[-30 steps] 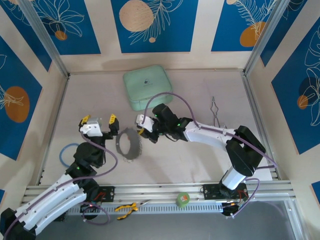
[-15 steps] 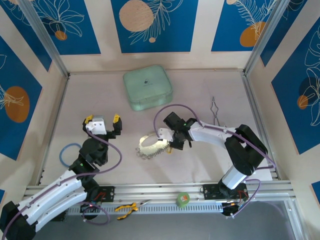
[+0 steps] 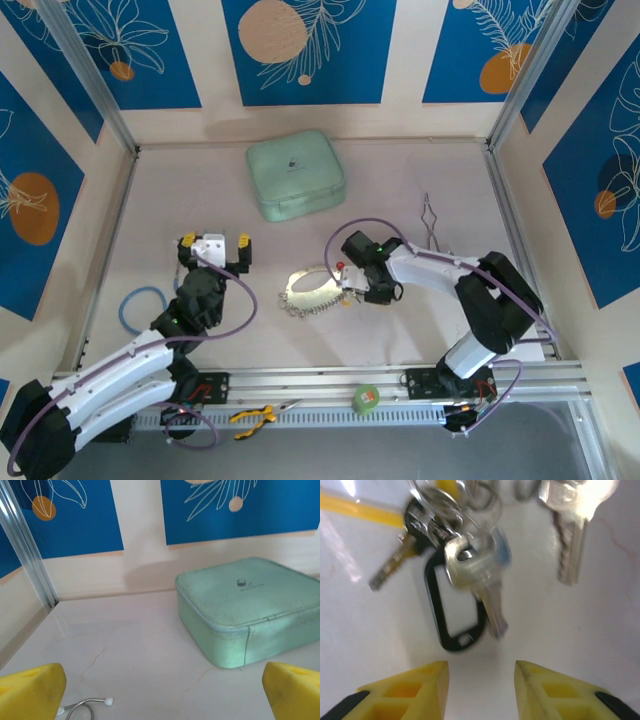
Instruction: Put the keys on the keyring
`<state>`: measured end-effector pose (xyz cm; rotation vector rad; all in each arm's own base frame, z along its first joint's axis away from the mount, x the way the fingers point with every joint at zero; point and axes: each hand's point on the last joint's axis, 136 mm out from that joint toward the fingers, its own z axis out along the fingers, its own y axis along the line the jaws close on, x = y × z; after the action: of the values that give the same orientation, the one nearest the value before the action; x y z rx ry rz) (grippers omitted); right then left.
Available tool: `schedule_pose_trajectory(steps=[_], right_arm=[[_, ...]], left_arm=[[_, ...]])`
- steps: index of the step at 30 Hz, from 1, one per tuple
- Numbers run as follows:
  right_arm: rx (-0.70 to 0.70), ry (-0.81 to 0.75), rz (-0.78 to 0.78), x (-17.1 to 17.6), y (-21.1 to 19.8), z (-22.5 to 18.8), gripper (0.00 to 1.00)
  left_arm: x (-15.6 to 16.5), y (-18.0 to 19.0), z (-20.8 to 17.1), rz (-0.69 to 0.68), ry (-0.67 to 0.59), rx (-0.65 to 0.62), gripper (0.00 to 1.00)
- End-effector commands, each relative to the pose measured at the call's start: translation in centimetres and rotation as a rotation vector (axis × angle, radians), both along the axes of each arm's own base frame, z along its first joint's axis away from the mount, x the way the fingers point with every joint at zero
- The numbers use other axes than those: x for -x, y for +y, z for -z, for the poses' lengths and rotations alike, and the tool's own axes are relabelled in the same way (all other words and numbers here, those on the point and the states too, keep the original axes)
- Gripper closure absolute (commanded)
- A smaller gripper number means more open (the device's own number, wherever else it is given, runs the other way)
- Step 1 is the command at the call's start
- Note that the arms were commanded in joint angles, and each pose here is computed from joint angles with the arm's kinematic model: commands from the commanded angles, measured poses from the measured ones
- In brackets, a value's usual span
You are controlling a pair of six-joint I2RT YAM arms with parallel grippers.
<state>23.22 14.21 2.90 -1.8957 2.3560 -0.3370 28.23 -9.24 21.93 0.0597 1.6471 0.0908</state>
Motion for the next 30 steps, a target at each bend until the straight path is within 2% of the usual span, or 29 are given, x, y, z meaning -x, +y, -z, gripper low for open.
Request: schedule_pose_trajectory(steps=[1,4,5,7,9,12,16,20,23,26,30], right_arm=[[-0.224,-0.043,0.104,-0.6,1.7,-3.6,0.44],[-0.642,-0.124,0.225,-2.3,4.9,-9.7,0.33],[-0.794,-0.172,0.277,-3.2,5.3,-12.1,0.20],[-1.020,-0.287,0.386,-5.0,4.1,-15.2,0.10],[-1.145,-0.454,0.529,-7.1,0.8,-16.4,0.06],[-1.176,-0.663,0.723,-9.3,-4.6,-15.5,0.04],[-1.093,-0.744,0.836,-11.1,-8.6,-12.6,0.04],[-1.154,-0.773,0.829,-12.5,-9.2,-10.1,0.04],[-1.189,-0.787,0.826,-13.8,-9.3,-9.9,0.02],[-1.216,-0.717,0.828,-14.4,-9.2,-9.3,0.01],[-1.234,-0.712,0.785,-14.2,-8.6,-7.3,0.00]], left_arm=[[-0.8,-0.1,-1.1,-0.004,-0.004,-0.045,0.00],[-1.6,0.5,-0.2,-0.019,0.027,-0.050,0.00],[-1.9,0.8,0.2,-0.022,0.039,-0.041,0.00],[-2.4,1.6,1.2,-0.029,0.068,-0.041,0.00],[-3.0,3.6,2.3,-0.086,0.096,-0.040,0.00],[-3.4,6.2,4.0,-0.162,0.105,-0.006,0.00],[-4.1,7.3,4.4,-0.159,0.087,-0.001,0.00],[-5.4,7.2,6.8,-0.130,0.134,-0.042,0.00],[-6.0,7.4,8.9,-0.140,0.158,-0.064,0.00],[-6.9,6.6,8.4,-0.095,0.105,-0.071,0.00],[-8.4,7.0,8.8,-0.106,0.074,-0.112,0.00]])
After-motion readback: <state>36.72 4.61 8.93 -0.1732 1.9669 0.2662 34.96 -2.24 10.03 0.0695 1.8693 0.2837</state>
